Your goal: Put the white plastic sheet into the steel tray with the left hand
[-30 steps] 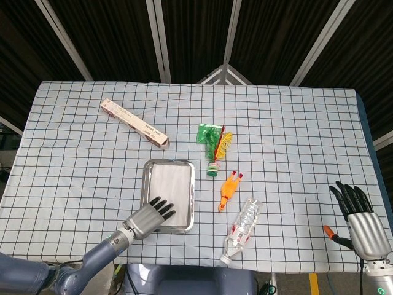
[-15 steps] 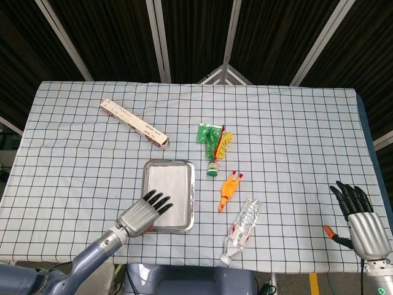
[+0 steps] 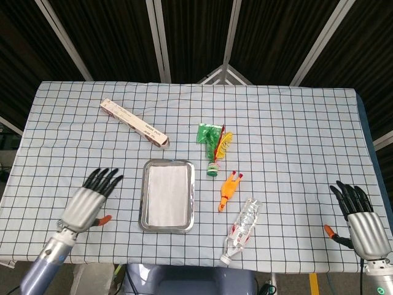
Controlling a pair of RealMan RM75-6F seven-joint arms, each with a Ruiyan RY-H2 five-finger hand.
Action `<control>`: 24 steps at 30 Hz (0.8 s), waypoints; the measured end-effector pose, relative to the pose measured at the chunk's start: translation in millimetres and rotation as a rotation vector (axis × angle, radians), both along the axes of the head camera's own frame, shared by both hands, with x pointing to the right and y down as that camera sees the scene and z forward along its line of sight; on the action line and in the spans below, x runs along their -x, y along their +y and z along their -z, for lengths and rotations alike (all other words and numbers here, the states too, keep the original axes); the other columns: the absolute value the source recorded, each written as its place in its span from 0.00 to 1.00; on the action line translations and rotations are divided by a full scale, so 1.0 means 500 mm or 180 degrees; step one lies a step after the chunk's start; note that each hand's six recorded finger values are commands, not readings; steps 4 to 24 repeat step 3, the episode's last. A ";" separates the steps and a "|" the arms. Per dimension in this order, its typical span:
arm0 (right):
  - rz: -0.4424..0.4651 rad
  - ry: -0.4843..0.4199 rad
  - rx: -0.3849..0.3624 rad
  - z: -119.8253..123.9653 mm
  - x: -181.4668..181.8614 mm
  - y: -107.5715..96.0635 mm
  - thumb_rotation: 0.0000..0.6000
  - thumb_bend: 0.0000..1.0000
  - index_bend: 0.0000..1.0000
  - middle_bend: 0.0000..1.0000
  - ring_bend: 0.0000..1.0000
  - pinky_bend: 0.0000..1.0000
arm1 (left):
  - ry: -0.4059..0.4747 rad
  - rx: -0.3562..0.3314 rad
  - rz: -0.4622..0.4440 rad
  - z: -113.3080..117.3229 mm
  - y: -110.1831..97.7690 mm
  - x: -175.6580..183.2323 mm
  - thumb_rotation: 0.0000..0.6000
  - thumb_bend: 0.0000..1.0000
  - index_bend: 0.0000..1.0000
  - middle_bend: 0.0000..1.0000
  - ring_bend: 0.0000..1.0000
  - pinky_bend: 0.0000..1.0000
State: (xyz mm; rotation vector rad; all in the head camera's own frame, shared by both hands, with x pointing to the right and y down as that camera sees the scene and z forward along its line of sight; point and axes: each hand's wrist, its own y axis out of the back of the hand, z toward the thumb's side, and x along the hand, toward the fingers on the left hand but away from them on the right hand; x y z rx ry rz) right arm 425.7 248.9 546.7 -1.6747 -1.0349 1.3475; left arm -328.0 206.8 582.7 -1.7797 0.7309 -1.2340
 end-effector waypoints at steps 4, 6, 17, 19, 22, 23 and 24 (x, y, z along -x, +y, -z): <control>0.0005 0.0008 0.0001 -0.001 0.003 0.000 1.00 0.29 0.00 0.00 0.00 0.00 | -0.0099 -0.0070 0.0214 0.014 0.039 0.080 1.00 0.09 0.00 0.00 0.00 0.00; 0.0005 0.0008 0.0001 -0.001 0.003 0.000 1.00 0.29 0.00 0.00 0.00 0.00 | -0.0099 -0.0070 0.0214 0.014 0.039 0.080 1.00 0.09 0.00 0.00 0.00 0.00; 0.0005 0.0008 0.0001 -0.001 0.003 0.000 1.00 0.29 0.00 0.00 0.00 0.00 | -0.0099 -0.0070 0.0214 0.014 0.039 0.080 1.00 0.09 0.00 0.00 0.00 0.00; 0.0005 0.0008 0.0001 -0.001 0.003 0.000 1.00 0.29 0.00 0.00 0.00 0.00 | -0.0099 -0.0070 0.0214 0.014 0.039 0.080 1.00 0.09 0.00 0.00 0.00 0.00; 0.0005 0.0008 0.0001 -0.001 0.003 0.000 1.00 0.29 0.00 0.00 0.00 0.00 | -0.0099 -0.0070 0.0214 0.014 0.039 0.080 1.00 0.09 0.00 0.00 0.00 0.00; 0.0005 0.0008 0.0001 -0.001 0.003 0.000 1.00 0.29 0.00 0.00 0.00 0.00 | -0.0099 -0.0070 0.0214 0.014 0.039 0.080 1.00 0.09 0.00 0.00 0.00 0.00; 0.0005 0.0008 0.0001 -0.001 0.003 0.000 1.00 0.29 0.00 0.00 0.00 0.00 | -0.0099 -0.0070 0.0214 0.014 0.039 0.080 1.00 0.09 0.00 0.00 0.00 0.00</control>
